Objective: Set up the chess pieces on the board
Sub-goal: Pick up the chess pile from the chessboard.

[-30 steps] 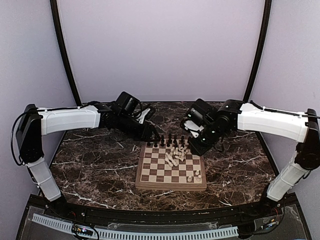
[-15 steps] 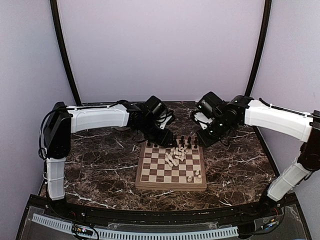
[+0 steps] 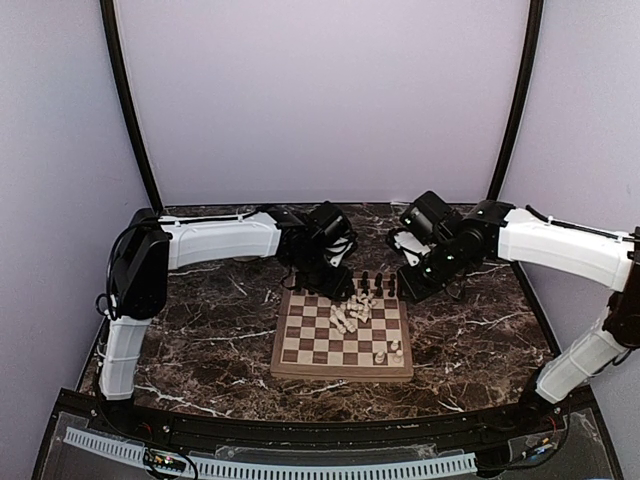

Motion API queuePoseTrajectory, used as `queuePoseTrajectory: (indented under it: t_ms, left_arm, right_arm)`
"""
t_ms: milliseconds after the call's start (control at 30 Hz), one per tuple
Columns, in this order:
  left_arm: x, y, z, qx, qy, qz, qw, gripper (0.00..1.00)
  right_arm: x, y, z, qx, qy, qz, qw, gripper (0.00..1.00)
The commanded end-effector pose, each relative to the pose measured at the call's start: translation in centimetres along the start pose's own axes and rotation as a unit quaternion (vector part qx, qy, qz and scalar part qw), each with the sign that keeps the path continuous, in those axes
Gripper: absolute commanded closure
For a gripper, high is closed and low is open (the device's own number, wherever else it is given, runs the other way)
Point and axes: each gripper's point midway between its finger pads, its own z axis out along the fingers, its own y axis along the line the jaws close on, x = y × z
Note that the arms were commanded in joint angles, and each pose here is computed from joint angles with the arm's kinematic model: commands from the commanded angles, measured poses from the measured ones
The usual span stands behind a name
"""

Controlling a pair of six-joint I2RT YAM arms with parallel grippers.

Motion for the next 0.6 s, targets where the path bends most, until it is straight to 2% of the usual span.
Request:
queuePoseTrajectory:
  t_ms: [0,333,567]
  left_arm:
    - [0.1,0.0,-0.3,-0.011,0.013,0.003,1.000,0.55]
    - [-0.4,-1.3,0.3,0.022,0.016,-0.003,1.000,0.57]
    - [-1.2,-1.1,-0.8,0.011,0.004,-0.010,1.000,0.56]
  right_arm:
    - [-0.7,0.1,-0.8,-0.010,-0.027,0.010,1.000,0.71]
    - [-0.2,0.0,-0.5,-0.009,-0.025,0.013,1.000,0.71]
    - [0.1,0.2,-0.2,-0.015,-0.021,0.014,1.000,0.71]
